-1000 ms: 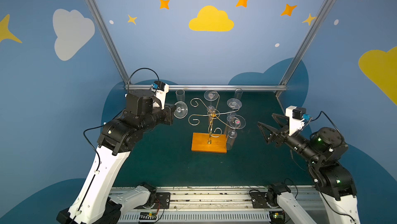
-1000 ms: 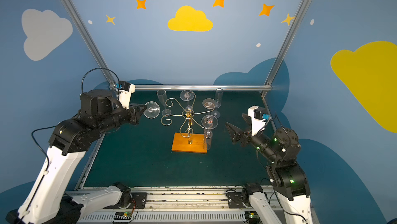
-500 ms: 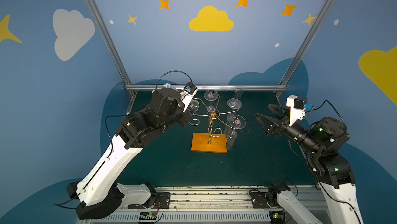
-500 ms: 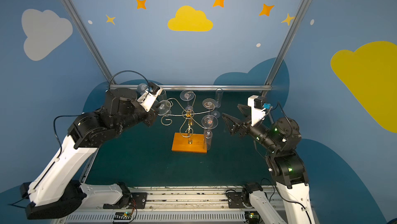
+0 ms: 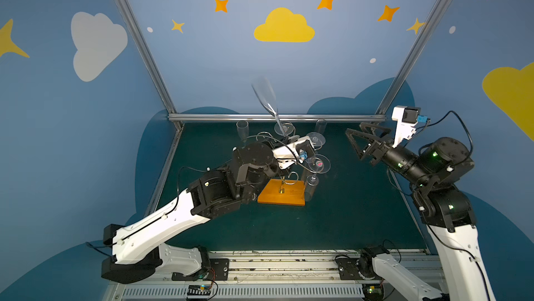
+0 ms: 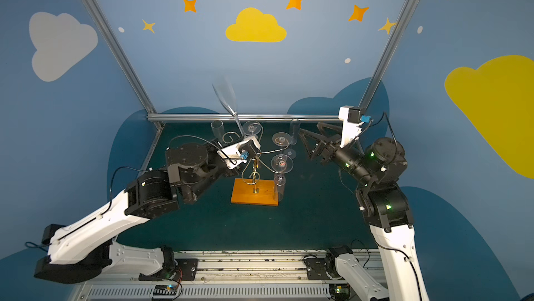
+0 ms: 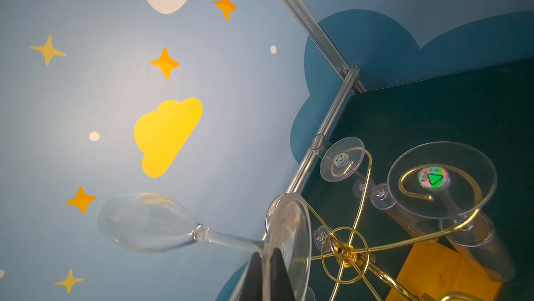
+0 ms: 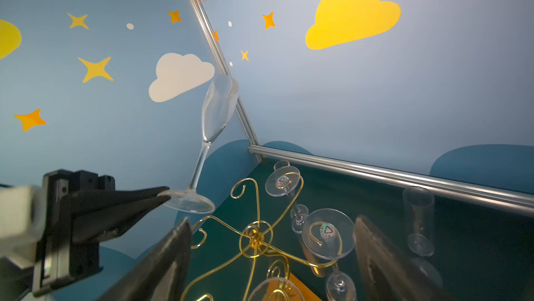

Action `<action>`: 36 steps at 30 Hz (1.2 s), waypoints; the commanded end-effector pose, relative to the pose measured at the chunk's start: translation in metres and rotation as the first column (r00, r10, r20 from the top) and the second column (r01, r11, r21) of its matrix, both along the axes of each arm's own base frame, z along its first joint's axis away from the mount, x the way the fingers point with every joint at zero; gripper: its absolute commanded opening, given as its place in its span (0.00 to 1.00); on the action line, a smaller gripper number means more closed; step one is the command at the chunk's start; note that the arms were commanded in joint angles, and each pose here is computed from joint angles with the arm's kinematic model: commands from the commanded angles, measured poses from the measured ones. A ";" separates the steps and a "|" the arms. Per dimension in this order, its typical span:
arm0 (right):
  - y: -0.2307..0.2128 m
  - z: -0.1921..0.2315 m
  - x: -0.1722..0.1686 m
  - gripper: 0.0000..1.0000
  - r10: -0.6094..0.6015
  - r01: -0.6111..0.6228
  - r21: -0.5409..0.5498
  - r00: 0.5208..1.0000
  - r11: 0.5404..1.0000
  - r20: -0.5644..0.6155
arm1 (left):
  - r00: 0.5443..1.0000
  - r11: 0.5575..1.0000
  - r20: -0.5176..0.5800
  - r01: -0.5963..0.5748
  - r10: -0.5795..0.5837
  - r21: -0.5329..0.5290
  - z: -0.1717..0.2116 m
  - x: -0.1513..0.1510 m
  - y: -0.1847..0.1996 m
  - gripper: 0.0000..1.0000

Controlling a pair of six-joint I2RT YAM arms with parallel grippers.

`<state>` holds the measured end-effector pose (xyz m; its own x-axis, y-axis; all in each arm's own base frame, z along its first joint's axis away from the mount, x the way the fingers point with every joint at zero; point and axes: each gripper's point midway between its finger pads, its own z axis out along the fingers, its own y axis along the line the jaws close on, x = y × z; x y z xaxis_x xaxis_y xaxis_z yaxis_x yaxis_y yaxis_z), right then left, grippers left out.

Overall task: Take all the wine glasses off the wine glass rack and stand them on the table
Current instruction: 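Raise the flute glass upright with the left gripper while the right gripper reaches toward it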

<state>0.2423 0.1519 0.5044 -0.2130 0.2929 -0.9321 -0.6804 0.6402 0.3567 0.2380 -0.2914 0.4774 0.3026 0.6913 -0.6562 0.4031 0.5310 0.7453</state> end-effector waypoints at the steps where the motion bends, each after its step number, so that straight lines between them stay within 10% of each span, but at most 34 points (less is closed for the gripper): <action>1: 0.016 0.022 -0.006 0.81 0.120 -0.120 0.073 0.993 0.990 -0.002 | 0.989 1.000 0.151 0.005 -0.001 -0.027 0.034 -0.007 0.002 0.03; 12: 0.070 0.008 -0.015 0.70 0.404 -0.406 0.013 0.906 0.914 -0.128 | 0.975 0.997 0.207 0.070 -0.078 0.044 0.018 -0.023 -0.014 0.03; 36: 0.126 -0.025 -0.024 0.61 0.557 -0.587 -0.044 0.787 0.809 -0.266 | 0.940 0.971 0.320 0.041 -0.118 0.237 -0.011 -0.034 -0.036 0.03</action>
<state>0.2249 0.2758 0.4746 -0.5412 -0.0461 -0.8396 -0.8253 0.2202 0.5199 0.2038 -0.3333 0.4513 0.5392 0.7757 -0.3279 0.1913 0.2663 0.9447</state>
